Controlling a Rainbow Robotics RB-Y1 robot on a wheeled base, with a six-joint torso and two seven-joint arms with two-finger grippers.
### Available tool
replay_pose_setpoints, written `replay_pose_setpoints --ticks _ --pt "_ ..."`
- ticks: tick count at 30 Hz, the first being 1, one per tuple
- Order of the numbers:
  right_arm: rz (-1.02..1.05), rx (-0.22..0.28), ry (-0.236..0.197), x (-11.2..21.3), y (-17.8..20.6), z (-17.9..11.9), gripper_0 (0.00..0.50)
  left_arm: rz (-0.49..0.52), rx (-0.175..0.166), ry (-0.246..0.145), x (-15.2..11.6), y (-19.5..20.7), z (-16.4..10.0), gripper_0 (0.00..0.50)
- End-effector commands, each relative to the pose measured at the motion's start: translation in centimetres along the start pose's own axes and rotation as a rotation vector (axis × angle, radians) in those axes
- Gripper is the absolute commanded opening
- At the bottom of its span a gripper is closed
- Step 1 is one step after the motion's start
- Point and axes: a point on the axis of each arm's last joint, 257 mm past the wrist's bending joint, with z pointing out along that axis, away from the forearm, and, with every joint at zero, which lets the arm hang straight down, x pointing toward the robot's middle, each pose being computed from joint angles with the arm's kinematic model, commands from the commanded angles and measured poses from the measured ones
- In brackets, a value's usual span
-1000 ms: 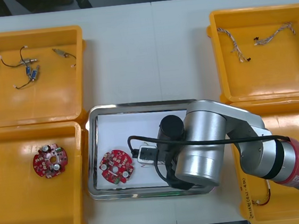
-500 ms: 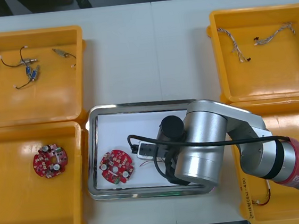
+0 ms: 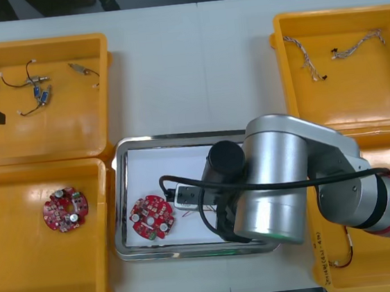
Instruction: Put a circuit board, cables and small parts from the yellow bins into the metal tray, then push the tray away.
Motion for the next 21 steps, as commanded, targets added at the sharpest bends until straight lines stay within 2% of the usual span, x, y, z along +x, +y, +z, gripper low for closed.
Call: replay_pose_setpoints --ticks 1,4,10,13,18,21 --pt "0.017 0.041 -0.038 -0.9 -4.0 -4.3 0.5 0.159 -0.012 -0.067 -3.5 -1.1 -0.5 0.5" --pt "0.042 0.061 -0.021 -0.4 -5.9 -6.2 0.5 0.166 -0.01 -0.072 -4.2 -1.6 -0.2 0.5" --pt "0.129 0.117 -0.089 -2.0 -9.6 -9.9 0.5 0.198 -0.021 -0.086 -5.1 -2.4 0.2 0.5" --pt "0.205 0.099 -0.109 -2.3 -10.7 -10.9 0.5 0.204 -0.02 -0.099 -5.5 -2.7 0.5 0.5" --pt "0.356 0.076 -0.151 -2.0 -13.7 -13.2 0.5 0.214 -0.01 -0.146 -7.0 -3.4 1.7 0.5" --pt "0.417 0.112 -0.181 -1.5 -15.8 -14.6 0.5 0.214 -0.004 -0.175 -8.0 -3.6 2.5 0.5"
